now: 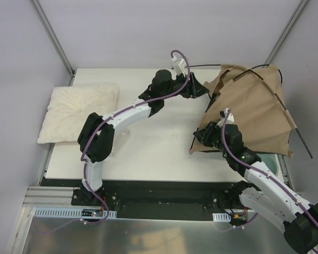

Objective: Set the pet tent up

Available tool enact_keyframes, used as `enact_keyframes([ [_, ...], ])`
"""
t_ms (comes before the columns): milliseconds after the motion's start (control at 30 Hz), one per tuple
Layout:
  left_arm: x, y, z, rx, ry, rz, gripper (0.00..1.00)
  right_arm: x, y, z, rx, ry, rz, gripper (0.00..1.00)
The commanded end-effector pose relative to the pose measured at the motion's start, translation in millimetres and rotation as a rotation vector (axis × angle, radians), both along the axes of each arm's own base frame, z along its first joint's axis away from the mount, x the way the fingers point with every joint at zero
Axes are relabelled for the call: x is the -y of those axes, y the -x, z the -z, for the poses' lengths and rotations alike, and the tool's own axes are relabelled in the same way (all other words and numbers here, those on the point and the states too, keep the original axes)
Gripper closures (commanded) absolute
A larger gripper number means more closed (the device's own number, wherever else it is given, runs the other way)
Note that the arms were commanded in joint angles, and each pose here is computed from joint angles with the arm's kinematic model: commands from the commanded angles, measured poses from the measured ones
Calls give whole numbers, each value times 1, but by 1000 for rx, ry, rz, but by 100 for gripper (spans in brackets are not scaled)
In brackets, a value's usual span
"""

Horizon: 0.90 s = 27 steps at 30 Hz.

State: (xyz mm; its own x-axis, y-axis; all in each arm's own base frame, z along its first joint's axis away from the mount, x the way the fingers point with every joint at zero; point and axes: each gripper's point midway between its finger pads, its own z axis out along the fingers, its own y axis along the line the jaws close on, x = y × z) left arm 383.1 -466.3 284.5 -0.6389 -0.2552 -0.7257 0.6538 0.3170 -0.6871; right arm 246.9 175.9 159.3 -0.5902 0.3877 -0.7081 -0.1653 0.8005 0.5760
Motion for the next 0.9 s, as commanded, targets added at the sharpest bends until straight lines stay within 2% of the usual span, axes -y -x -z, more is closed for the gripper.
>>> enact_keyframes([
  [0, -2, 35, -53, 160, 71, 69, 43, 5, -8, -5, 19, -4, 54, 73],
  [233, 10, 62, -17, 137, 20, 148, 43, 8, -8, -4, 22, -6, 69, 70],
  [367, 19, 67, -10, 185, -19, 170, 43, 10, -3, -5, 10, -6, 67, 64],
  [700, 43, 61, 20, 266, -155, 163, 43, 20, 14, -29, 11, 16, 55, 51],
  [833, 49, 51, 18, 295, -170, 116, 46, 35, 28, -45, -3, 57, 76, 48],
  [867, 50, 48, 17, 305, -170, 106, 49, 41, 32, -48, -10, 70, 89, 47],
])
